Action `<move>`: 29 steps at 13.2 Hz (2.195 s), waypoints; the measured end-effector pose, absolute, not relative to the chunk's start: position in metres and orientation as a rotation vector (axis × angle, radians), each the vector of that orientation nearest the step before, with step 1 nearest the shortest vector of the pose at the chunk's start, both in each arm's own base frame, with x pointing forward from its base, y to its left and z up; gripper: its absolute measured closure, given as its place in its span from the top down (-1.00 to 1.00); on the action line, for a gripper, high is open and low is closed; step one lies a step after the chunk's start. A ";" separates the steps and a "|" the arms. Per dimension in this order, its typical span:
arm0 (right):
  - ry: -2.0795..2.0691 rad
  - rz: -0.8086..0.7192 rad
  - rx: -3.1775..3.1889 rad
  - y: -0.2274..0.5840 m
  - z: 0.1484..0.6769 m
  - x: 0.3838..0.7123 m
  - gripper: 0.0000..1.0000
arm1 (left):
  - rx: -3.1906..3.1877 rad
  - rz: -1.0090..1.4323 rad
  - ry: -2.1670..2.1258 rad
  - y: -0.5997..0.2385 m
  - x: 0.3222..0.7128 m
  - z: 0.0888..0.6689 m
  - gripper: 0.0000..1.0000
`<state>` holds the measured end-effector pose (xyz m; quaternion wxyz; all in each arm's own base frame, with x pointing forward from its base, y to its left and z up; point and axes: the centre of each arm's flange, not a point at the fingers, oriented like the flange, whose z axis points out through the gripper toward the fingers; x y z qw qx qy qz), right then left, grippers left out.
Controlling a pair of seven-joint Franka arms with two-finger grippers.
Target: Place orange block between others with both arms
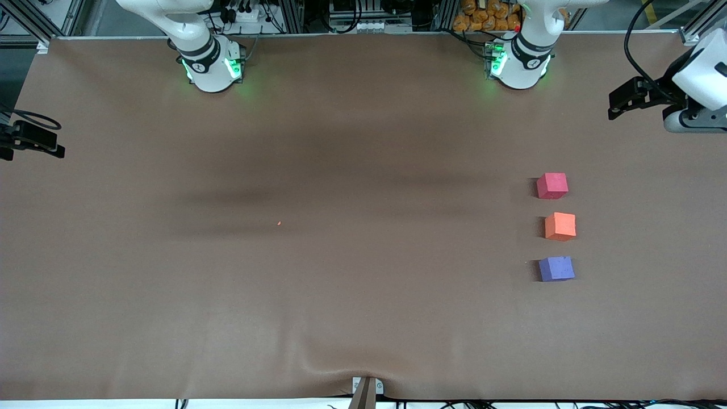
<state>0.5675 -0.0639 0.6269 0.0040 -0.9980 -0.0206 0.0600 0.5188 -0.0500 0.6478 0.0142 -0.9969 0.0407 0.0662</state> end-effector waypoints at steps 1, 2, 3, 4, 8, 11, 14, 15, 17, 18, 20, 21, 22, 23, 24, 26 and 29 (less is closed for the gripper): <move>-0.065 0.188 -3.127 -0.064 0.627 0.567 1.00 | -3.106 0.202 0.142 -0.046 0.521 0.647 1.00; -0.064 0.188 -3.128 -0.064 0.627 0.567 1.00 | -3.109 0.182 0.137 -0.041 0.523 0.648 1.00; -0.064 0.188 -3.128 -0.064 0.627 0.567 1.00 | -3.112 0.158 0.124 -0.034 0.525 0.649 1.00; -0.064 0.188 -3.128 -0.064 0.627 0.567 1.00 | -3.114 0.145 0.110 -0.028 0.527 0.650 1.00; -0.064 0.189 -3.128 -0.064 0.627 0.567 1.00 | -3.116 0.146 0.081 -0.018 0.528 0.648 1.00; -0.064 0.189 -3.128 -0.064 0.627 0.567 1.00 | -3.116 0.143 0.094 -0.022 0.531 0.645 1.00; -0.064 0.190 -3.127 -0.064 0.627 0.567 1.00 | -3.116 0.160 0.102 -0.024 0.537 0.635 1.00; -0.064 0.190 -3.127 -0.064 0.627 0.567 1.00 | -3.116 0.161 0.106 -0.026 0.539 0.633 1.00; -0.064 0.190 -3.127 -0.064 0.627 0.567 1.00 | -3.115 0.160 0.124 -0.032 0.539 0.632 1.00; -0.064 0.190 -3.127 -0.064 0.627 0.567 1.00 | -3.114 0.159 0.130 -0.034 0.539 0.632 1.00; -0.064 0.190 -3.127 -0.064 0.627 0.567 1.00 | -3.114 0.158 0.129 -0.034 0.539 0.632 1.00; -0.064 0.190 -3.127 -0.064 0.627 0.567 1.00 | -3.115 0.158 0.125 -0.033 0.539 0.632 1.00; -0.065 0.190 -3.127 -0.064 0.627 0.567 1.00 | -3.115 0.158 0.123 -0.032 0.539 0.632 1.00; -0.065 0.190 -3.127 -0.064 0.627 0.567 1.00 | -3.115 0.158 0.122 -0.031 0.539 0.632 1.00; -0.065 0.190 -3.127 -0.064 0.627 0.567 1.00 | -3.115 0.158 0.122 -0.031 0.539 0.632 1.00; -0.065 0.190 -3.127 -0.064 0.627 0.567 1.00 | -3.115 0.157 0.119 -0.030 0.539 0.632 1.00; -0.065 0.190 -3.127 -0.064 0.627 0.567 1.00 | -3.116 0.156 0.111 -0.028 0.540 0.632 1.00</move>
